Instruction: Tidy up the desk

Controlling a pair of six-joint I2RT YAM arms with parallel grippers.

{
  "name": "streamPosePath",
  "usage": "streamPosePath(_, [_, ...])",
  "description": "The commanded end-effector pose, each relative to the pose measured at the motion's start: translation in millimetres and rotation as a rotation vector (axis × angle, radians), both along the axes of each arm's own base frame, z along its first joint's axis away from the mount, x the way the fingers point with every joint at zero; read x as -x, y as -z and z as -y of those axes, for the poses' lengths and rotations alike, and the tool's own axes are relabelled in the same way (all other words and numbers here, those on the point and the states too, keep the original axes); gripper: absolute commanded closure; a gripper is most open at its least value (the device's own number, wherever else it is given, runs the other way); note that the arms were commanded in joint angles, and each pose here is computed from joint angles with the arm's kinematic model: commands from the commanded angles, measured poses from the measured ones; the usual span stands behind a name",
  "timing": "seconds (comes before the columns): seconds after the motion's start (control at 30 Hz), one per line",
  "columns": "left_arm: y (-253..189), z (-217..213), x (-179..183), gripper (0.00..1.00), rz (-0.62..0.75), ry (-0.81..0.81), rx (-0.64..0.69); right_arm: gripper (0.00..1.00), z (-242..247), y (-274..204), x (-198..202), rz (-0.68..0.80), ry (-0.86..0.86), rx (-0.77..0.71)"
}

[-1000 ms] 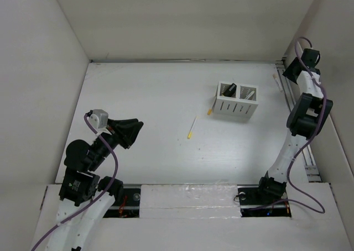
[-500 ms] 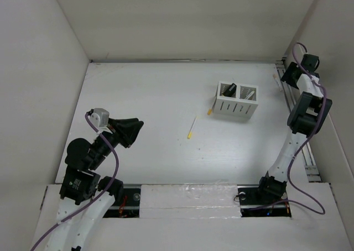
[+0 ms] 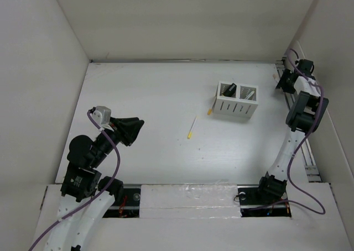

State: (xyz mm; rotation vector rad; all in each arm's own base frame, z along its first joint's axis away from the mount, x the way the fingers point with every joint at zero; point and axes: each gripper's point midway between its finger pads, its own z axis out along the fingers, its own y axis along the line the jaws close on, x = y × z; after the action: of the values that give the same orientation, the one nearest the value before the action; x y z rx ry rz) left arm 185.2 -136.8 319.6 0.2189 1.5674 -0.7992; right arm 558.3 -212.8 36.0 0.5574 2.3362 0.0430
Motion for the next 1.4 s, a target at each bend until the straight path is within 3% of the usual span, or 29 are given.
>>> streamPosePath(0.0, [-22,-1,2,0.74,0.064,0.0,0.009,0.49,-6,-13,-9,0.048,-0.051,0.0])
streamPosePath(0.07, [-22,-1,2,0.74,0.063,0.0,0.009,0.65,-6,4,-5,-0.009,-0.043,0.011])
streamPosePath(0.27, [-22,0,3,0.74,0.064,0.008,0.012,0.59,-7,-9,-7,0.031,-0.047,0.017])
streamPosePath(0.63, [-25,-1,5,0.74,0.077,0.008,0.013,0.83,-21,-17,-7,0.055,-0.12,0.017])
streamPosePath(0.87, [-29,-2,9,0.74,0.094,0.008,0.021,0.91,-45,-31,-8,0.078,-0.2,0.065])
streamPosePath(1.1, [-30,-1,13,0.74,0.103,0.017,0.028,0.99,-110,-62,-26,0.09,-0.311,0.112])
streamPosePath(1.2, [-30,-1,13,0.74,0.105,0.018,0.027,1.0,-123,-76,-35,0.094,-0.245,0.191])
streamPosePath(1.37, [-28,1,11,0.73,0.093,0.026,0.022,0.94,-56,-98,-40,0.137,0.053,0.173])
